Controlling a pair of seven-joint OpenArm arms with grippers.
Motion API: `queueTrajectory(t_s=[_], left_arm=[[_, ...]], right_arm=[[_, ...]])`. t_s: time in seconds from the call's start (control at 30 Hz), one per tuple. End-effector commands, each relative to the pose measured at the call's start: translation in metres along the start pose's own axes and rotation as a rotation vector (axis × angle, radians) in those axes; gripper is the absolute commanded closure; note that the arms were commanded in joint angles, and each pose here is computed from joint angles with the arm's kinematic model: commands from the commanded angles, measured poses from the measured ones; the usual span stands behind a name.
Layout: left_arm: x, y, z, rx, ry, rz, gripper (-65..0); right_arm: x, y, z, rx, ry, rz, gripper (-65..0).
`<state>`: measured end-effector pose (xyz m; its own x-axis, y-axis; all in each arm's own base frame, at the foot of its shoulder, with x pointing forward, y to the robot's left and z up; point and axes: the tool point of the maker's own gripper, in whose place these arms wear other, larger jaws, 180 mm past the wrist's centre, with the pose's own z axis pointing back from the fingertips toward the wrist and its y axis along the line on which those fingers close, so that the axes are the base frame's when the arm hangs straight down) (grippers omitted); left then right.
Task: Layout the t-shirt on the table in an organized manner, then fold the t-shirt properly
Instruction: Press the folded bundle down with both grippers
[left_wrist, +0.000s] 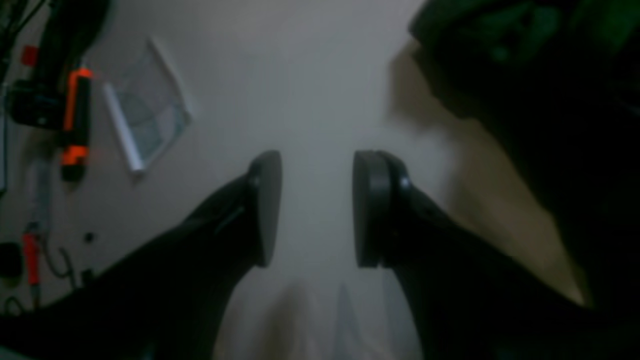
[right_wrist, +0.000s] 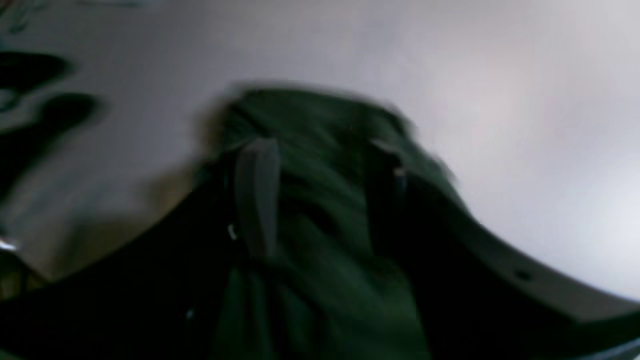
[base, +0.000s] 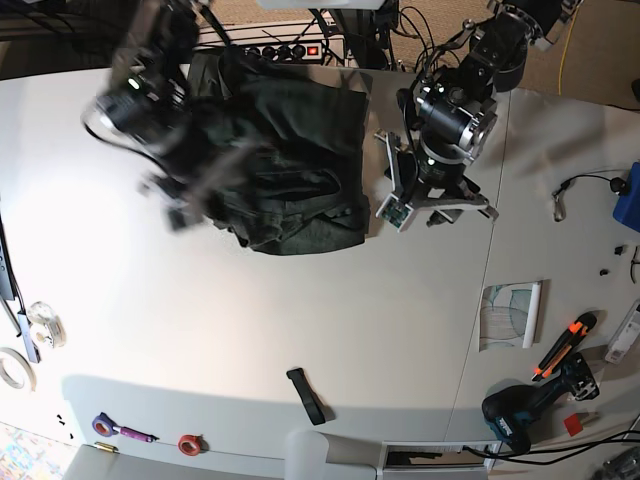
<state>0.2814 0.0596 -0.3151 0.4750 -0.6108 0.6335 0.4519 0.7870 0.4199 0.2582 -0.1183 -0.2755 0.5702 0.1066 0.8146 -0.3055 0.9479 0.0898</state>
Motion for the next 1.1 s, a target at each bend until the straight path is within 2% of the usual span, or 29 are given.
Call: queueTrajectory(t_s=[0.0,0.07,0.13,0.23,0.33,0.53,0.77,0.9,1.03,1.07], left_arm=[[0.011,0.004,0.003,0.011,-0.049,0.007,-22.5],[0.010,-0.003,0.003,-0.018,-0.054,0.019,-22.5],[0.007,-0.011,0.004,-0.053,-0.048,0.020,-22.5],[0.003,-0.020,0.005,-0.093,-0.040,0.025,-22.5],[0.002,-0.024,0.006,-0.110,-0.041,0.033,-22.5],[-0.002,-0.027,0.007,-0.117,-0.033,0.035,-22.5],[-0.002,-0.027,0.007,-0.117,-0.036,0.035,-22.5],[-0.001,-0.028,0.007,-0.118,-0.038,0.035,-22.5],[-0.002,-0.028,0.007,-0.118,-0.037,0.035,-22.5],[-0.002,-0.028,0.007,-0.118,-0.037,0.035,-22.5]], right_arm=[[0.004,-0.005,0.009,-0.014,-0.030,-0.012,-27.6],[-0.019,-0.027,0.022,-0.083,0.030,-0.046,-28.4],[-0.040,-0.040,0.033,-0.127,0.093,-0.050,-32.7],[-0.049,-0.052,0.043,-0.159,0.114,-0.063,-33.9],[-0.056,-0.056,0.041,-0.159,0.131,-0.073,-34.0],[-0.085,-0.065,0.016,-0.118,0.192,-0.176,-34.0],[-0.082,-0.067,0.009,-0.105,0.184,-0.179,-33.1],[-0.089,-0.066,0.010,-0.103,0.223,-0.181,-20.5],[-0.093,-0.066,0.011,-0.105,0.246,-0.180,0.0],[-0.093,-0.066,0.011,-0.104,0.246,-0.180,0.0]])
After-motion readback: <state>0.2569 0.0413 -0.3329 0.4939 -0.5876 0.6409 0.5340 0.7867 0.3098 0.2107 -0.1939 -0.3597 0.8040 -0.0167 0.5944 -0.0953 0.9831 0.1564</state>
